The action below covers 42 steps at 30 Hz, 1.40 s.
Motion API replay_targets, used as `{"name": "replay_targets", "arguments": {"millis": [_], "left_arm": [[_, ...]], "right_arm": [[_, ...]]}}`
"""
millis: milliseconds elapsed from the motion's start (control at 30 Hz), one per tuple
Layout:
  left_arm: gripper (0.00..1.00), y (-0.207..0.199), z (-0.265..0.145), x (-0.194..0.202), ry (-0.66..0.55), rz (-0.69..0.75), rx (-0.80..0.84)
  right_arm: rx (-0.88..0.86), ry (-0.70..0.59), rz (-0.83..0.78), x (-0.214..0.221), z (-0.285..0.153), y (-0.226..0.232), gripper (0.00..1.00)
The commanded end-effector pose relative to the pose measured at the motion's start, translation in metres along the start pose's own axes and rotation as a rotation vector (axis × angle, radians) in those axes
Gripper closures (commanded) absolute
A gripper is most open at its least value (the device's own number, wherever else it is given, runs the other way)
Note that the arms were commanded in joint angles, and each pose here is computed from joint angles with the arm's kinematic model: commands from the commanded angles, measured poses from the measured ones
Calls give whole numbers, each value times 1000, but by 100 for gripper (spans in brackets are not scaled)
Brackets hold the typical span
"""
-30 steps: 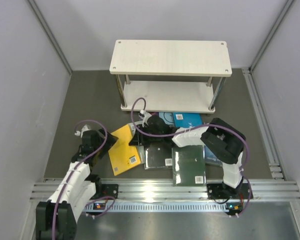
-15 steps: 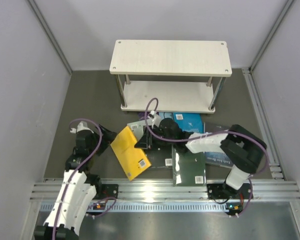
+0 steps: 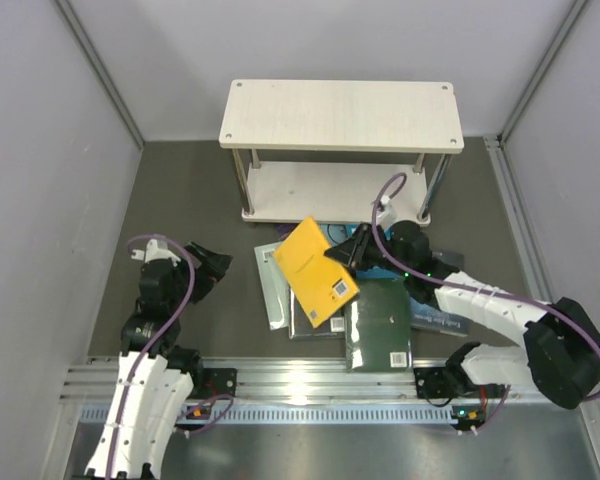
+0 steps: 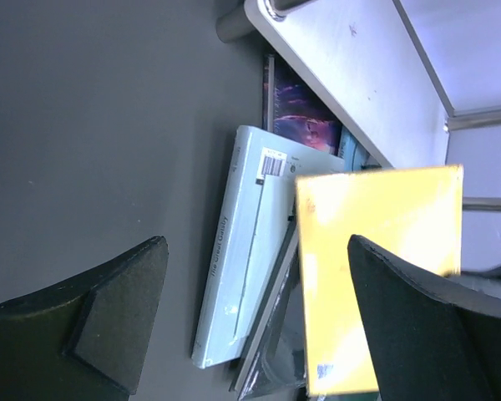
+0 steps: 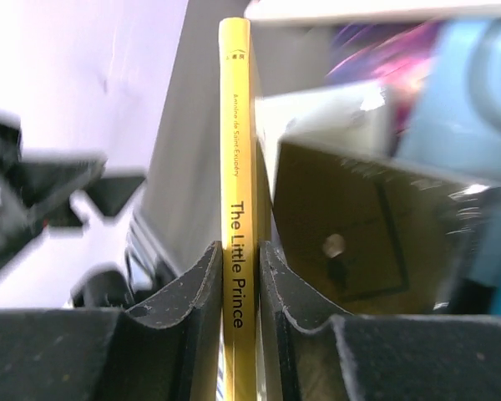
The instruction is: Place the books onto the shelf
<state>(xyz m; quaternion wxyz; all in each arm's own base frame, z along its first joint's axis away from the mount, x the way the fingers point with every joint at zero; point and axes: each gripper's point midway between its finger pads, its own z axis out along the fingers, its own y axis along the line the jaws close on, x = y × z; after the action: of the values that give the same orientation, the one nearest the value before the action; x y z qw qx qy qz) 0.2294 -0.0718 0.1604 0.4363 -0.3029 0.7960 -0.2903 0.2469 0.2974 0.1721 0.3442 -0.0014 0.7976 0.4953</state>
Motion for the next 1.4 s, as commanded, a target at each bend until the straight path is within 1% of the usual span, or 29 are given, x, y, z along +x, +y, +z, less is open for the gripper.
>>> {"name": "replay_targets", "arguments": {"millis": [0, 33, 67, 100, 133, 167, 233, 300, 333, 400, 433, 500, 533, 567, 700, 733, 767, 833, 1000, 1133, 1200, 1300, 1367], "left_arm": [[6, -16, -4, 4, 24, -3, 82], [6, -17, -4, 5, 30, -3, 92], [6, -14, -2, 9, 43, -9, 93], [7, -17, -2, 11, 51, -10, 110], [7, -16, -2, 13, 58, -12, 112], [7, -14, -1, 15, 63, -13, 112], [7, -15, -2, 18, 70, -6, 123], [7, -13, -1, 21, 79, 3, 126], [7, -13, -2, 21, 79, 7, 131], [7, -13, -3, 24, 87, 14, 143], [7, -13, -3, 25, 86, 17, 151], [7, -11, -3, 29, 95, 22, 164], [6, -11, -2, 31, 97, 23, 168], [7, -7, -1, 35, 108, 21, 167], [7, 5, 5, 44, 127, 21, 147], [7, 9, 7, 47, 133, 20, 140], [7, 12, 9, 50, 141, 17, 137], [7, 17, 13, 57, 163, 10, 138], [7, 24, 20, 62, 181, 15, 125], [7, 25, 24, 64, 191, 23, 125], [7, 28, 26, 66, 200, 24, 118], [7, 31, 29, 66, 202, 31, 109], [7, 31, 31, 66, 204, 32, 109]], "right_arm": [[-58, -144, 118, -47, -9, 9, 100], [-101, -186, 139, -59, -8, 13, 100], [-103, -218, 178, -67, -9, 3, 100], [-142, -239, 238, -75, -10, 8, 100], [-146, -244, 273, -76, -4, 1, 100], [-217, -293, 269, -91, -6, 13, 100], [-250, -312, 327, -102, 3, 14, 100], [-311, -348, 338, -116, 8, 24, 100], [-307, -346, 384, -117, 17, 16, 100], [-385, -402, 421, -135, 18, 26, 100], [-369, -405, 449, -133, 28, 14, 100], [-423, -451, 473, -150, 32, 18, 100], [-400, -451, 494, -149, 43, 5, 100], [-420, -469, 492, -158, 48, 9, 100], [-399, -524, 508, -177, 71, -4, 100], [-359, -515, 522, -173, 83, -17, 100], [-375, -529, 514, -184, 88, -12, 100], [-346, -546, 515, -192, 103, -19, 100], [-293, -555, 515, -203, 136, -34, 100], [-247, -574, 528, -205, 159, -49, 100], [-204, -559, 532, -200, 170, -58, 100], [-169, -532, 511, -194, 185, -58, 100], [-176, -503, 479, -190, 194, -52, 100]]}}
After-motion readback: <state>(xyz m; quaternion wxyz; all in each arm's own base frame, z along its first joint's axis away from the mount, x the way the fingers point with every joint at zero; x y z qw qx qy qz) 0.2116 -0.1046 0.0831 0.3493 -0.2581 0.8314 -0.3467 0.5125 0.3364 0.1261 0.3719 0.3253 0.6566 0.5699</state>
